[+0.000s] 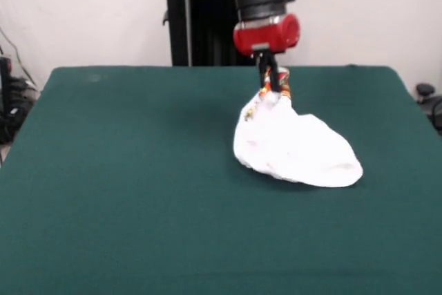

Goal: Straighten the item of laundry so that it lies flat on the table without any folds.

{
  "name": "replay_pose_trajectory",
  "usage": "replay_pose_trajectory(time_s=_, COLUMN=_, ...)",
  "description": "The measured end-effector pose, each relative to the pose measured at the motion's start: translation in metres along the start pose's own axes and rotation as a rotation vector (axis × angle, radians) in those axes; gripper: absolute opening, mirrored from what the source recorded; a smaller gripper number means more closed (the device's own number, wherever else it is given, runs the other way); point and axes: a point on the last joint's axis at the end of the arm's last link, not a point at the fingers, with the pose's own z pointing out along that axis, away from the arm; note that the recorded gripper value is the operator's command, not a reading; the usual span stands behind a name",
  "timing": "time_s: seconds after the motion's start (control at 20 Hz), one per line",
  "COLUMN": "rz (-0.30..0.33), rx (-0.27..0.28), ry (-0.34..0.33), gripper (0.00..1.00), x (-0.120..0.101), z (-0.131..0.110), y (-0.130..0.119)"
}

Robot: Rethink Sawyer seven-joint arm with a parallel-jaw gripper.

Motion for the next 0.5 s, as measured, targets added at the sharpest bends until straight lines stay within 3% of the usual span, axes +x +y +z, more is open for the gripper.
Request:
replay_pose_trajectory(time_s=0.1, rz=-0.012, rx=0.026, ry=0.015, gripper=0.00, x=0.028, z=0.011, y=-0.024)
replay_pose_trajectory(time_s=0.45, rz=-0.059, rx=0.145, ry=0.039, gripper=0.00, x=0.068, z=0.017, y=-0.053)
replay_pose_trajectory(time_s=0.5, rz=-0.076, rx=0.202, ry=0.026, gripper=0.00, x=0.075, z=0.017, y=-0.057)
